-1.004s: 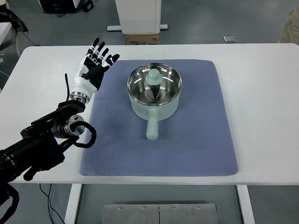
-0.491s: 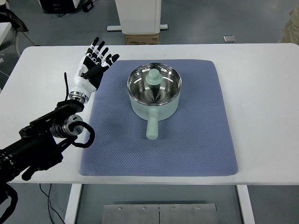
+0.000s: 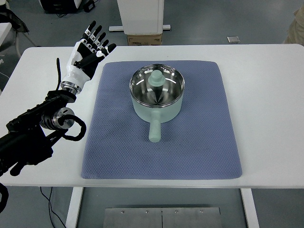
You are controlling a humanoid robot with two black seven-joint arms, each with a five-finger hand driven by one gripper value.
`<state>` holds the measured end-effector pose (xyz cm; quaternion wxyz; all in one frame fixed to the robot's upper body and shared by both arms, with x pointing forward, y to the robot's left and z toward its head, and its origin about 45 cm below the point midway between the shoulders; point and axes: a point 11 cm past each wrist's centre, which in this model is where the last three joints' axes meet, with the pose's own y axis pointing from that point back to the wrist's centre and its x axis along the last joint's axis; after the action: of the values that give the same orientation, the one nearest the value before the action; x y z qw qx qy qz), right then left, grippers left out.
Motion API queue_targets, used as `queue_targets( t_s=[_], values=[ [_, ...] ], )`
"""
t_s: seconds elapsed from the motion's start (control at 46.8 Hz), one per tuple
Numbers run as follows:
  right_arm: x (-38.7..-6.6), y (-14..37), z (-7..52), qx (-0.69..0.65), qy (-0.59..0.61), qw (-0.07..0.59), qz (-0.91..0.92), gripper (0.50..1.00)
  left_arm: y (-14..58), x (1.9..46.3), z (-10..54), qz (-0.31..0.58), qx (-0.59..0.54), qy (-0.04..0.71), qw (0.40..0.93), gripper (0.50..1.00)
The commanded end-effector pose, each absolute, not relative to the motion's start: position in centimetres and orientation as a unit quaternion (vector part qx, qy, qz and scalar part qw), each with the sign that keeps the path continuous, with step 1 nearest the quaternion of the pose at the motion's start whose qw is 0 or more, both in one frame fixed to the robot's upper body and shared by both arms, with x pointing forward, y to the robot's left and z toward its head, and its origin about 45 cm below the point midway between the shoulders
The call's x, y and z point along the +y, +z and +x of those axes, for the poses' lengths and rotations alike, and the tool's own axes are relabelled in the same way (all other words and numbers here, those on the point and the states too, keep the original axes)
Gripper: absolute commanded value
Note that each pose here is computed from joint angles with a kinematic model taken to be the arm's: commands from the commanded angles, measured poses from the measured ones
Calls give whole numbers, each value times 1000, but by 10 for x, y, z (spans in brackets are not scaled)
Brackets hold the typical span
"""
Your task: Rotate green pot handle
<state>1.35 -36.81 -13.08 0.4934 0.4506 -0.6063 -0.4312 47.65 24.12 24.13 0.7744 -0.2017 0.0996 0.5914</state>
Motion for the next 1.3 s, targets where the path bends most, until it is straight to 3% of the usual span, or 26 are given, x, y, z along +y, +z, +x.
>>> queue_targets(
  t_s=[0.0, 0.556, 1.282],
  values=[
    [-368, -131, 14, -606, -431, 493, 451, 1000, 248, 243, 479, -203, 91, 589, 777, 1000],
    [-368, -131, 14, -606, -431, 493, 451, 1000, 299, 223, 470, -177, -7, 501, 847, 1000],
    [-368, -131, 14, -606, -431, 493, 451, 1000, 362, 158, 426, -150, -147, 333, 919, 1000]
  ],
)
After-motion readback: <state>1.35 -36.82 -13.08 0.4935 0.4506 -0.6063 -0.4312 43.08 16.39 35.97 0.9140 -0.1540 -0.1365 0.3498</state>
